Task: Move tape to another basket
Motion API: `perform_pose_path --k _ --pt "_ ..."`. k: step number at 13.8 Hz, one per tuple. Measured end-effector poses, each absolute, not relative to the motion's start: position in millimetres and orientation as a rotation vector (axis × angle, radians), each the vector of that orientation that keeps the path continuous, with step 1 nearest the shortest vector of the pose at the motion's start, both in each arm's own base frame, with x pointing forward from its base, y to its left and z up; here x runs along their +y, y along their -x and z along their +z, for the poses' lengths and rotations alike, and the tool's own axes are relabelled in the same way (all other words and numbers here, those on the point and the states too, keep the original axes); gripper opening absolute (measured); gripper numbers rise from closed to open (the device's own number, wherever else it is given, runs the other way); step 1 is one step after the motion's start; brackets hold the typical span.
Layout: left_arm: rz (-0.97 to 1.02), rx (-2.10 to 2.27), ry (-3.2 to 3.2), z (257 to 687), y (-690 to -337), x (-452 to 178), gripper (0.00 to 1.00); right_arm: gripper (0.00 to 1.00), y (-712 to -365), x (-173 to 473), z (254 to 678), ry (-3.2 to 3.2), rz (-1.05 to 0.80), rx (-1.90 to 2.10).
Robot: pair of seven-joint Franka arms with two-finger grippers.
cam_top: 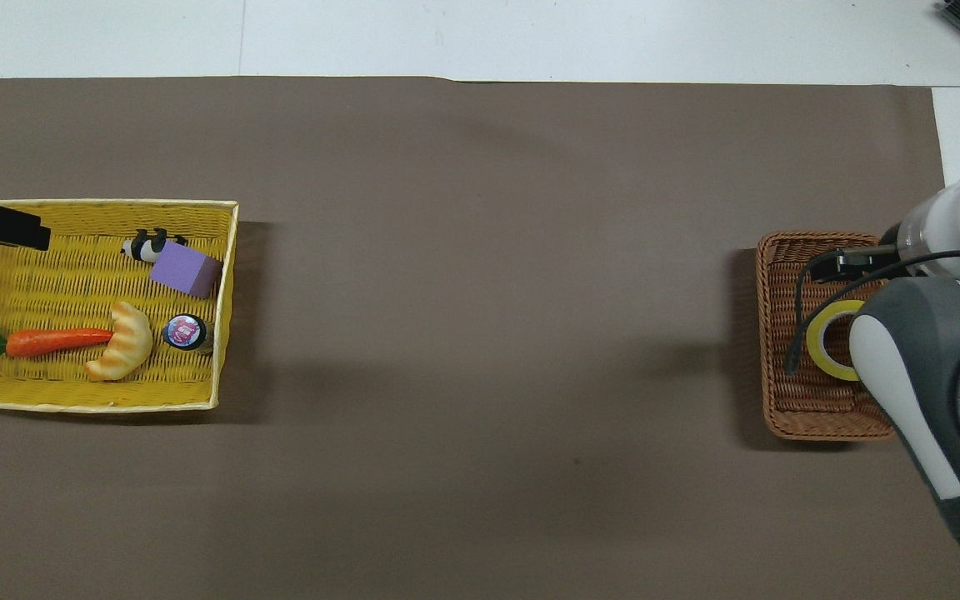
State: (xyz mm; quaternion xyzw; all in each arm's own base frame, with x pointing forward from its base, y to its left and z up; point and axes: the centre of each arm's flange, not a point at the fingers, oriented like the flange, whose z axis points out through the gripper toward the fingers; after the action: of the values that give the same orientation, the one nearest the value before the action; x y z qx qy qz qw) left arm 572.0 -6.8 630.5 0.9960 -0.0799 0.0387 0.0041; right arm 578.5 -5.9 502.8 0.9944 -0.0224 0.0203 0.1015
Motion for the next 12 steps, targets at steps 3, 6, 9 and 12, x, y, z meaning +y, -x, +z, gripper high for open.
perform_pose_path --k 3,6,9,12 --pt "0.113 -0.250 -3.120 633 -569 -7 1.00 1.00 -579 14 535 -3.070 0.095 -0.092" --pt "0.111 -0.250 -3.120 633 -569 -7 1.00 1.00 -579 0 564 -3.126 0.100 -0.108" --pt "0.111 -0.250 -3.120 632 -569 -7 1.00 1.00 -567 -5 606 -3.119 0.022 -0.111" --pt "0.110 -0.250 -3.120 632 -569 -7 1.00 1.00 -560 -5 617 -3.118 -0.019 -0.109"
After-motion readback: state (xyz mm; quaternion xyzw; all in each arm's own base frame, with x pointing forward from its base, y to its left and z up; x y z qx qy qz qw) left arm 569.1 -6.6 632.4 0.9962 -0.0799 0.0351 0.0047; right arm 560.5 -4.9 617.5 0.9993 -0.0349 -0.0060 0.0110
